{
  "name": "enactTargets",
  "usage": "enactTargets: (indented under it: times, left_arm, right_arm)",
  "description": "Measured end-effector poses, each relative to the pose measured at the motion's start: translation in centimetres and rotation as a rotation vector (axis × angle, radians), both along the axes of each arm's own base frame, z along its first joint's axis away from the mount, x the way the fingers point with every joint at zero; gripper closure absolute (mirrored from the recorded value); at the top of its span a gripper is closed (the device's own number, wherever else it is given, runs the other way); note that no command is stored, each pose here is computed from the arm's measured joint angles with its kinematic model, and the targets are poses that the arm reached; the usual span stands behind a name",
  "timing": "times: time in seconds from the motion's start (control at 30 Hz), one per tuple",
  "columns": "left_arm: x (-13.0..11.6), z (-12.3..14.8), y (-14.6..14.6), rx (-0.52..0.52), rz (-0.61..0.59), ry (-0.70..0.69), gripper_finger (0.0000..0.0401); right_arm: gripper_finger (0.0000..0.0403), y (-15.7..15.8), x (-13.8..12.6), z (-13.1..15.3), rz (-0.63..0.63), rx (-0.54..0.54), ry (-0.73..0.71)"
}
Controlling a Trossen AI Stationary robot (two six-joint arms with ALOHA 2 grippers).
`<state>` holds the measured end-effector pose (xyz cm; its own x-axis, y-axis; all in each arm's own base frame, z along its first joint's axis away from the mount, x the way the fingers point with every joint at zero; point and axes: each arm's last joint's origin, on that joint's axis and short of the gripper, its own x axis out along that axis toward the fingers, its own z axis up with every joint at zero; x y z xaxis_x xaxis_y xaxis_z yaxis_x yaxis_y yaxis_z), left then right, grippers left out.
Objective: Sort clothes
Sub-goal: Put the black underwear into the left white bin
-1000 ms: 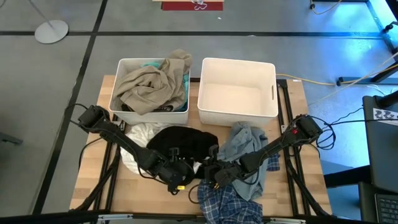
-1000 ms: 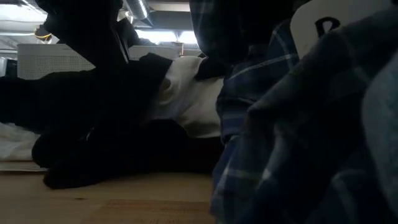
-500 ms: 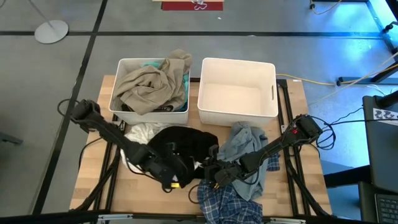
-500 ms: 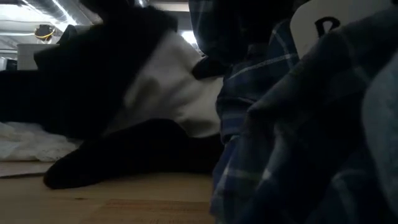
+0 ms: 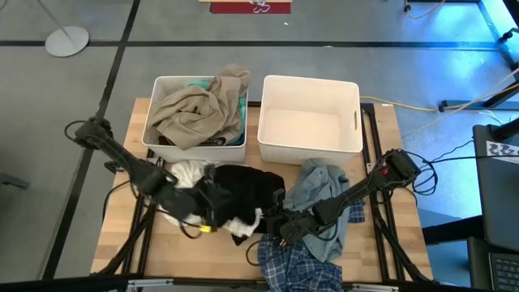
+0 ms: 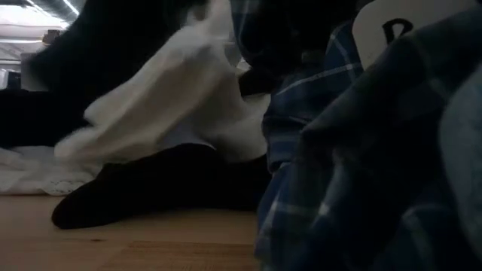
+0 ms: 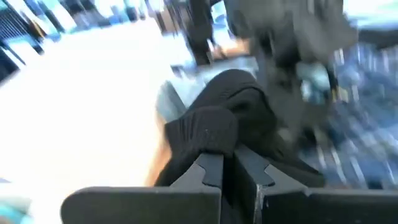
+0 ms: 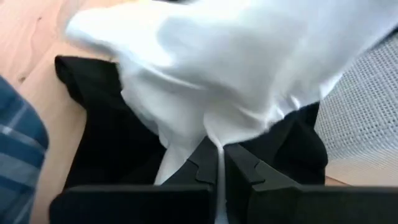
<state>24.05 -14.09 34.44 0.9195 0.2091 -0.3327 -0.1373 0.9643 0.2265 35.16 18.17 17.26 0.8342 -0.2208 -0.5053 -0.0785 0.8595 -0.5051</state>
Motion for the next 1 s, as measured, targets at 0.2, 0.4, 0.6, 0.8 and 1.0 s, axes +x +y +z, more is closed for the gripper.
enactTargets:
  times: [0.2,0.4,0.6,0.8,1.0]
  left_arm:
    - [-2.7,5.3,2.6,0.100,0.147,-0.249,0.0396]
    - [-4.7,9.6,5.7,0.212,0.295,-0.428,0.0397]
    - [-5.1,11.7,10.2,0.384,0.526,-0.454,0.0399]
    - [-4.7,10.8,15.8,0.476,0.834,-0.277,0.0396]
    - [-5.1,6.7,19.9,0.310,0.882,-0.078,0.0398]
  right_arm:
    - [0.0391,0.1,0.0,-0.1,0.025,0.017,0.013]
    - [0.0391,0.1,0.0,-0.1,0.029,0.018,0.014]
    - [0.0391,0.1,0.0,-0.1,0.027,0.018,0.014]
    - [0.0391,0.1,-0.1,-0.1,0.021,0.031,0.012]
    - [0.0391,0.1,-0.1,-0.2,0.014,0.036,0.021]
